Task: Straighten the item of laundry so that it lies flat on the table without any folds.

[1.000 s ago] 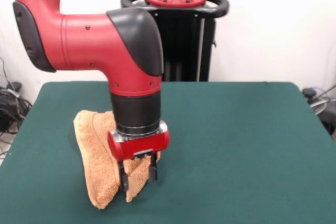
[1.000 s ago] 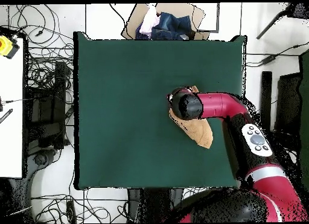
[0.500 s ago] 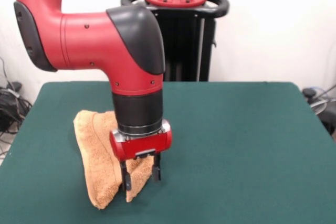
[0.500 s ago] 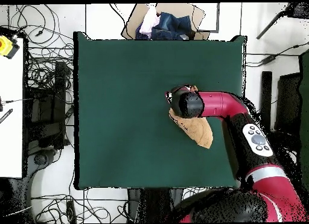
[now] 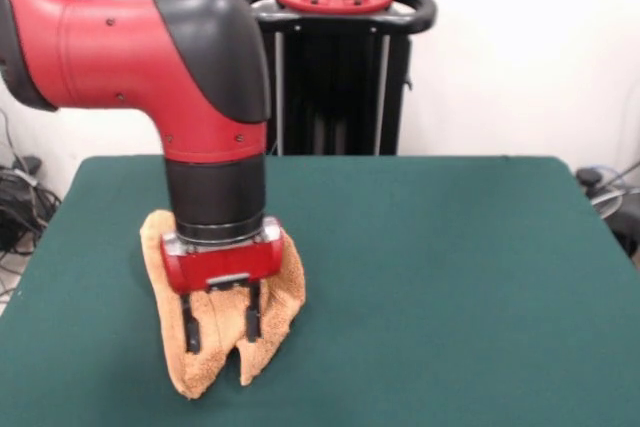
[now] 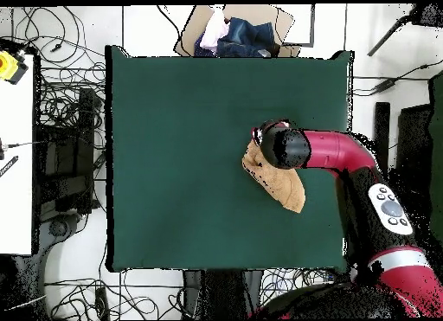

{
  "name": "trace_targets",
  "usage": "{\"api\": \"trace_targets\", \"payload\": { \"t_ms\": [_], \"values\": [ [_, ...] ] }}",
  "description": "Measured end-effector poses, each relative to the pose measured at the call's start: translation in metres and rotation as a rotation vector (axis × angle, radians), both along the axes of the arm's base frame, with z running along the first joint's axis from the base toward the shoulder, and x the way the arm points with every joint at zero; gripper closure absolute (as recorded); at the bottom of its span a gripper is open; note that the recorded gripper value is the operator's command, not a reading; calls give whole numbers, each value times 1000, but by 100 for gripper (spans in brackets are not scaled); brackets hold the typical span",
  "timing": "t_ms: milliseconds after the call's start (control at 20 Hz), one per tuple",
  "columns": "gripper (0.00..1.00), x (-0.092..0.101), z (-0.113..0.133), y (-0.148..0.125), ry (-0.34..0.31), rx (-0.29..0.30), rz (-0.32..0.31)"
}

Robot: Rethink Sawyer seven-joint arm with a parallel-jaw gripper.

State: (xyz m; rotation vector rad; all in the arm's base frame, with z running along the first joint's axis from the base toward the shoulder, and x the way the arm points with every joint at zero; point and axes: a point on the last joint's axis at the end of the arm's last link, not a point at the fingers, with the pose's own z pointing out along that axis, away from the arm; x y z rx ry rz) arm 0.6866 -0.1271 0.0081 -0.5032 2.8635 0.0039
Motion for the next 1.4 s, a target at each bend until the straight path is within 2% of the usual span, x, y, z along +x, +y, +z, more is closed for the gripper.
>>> {"api": "trace_targets", "payload": {
  "t_ms": [250, 950, 1400],
  "values": [
    [0, 4, 3, -21, 12, -10, -27],
    [0, 17, -6, -62, -20, -40, -70],
    [0, 13, -28, -60, -5, -110, -4]
  ]
}}
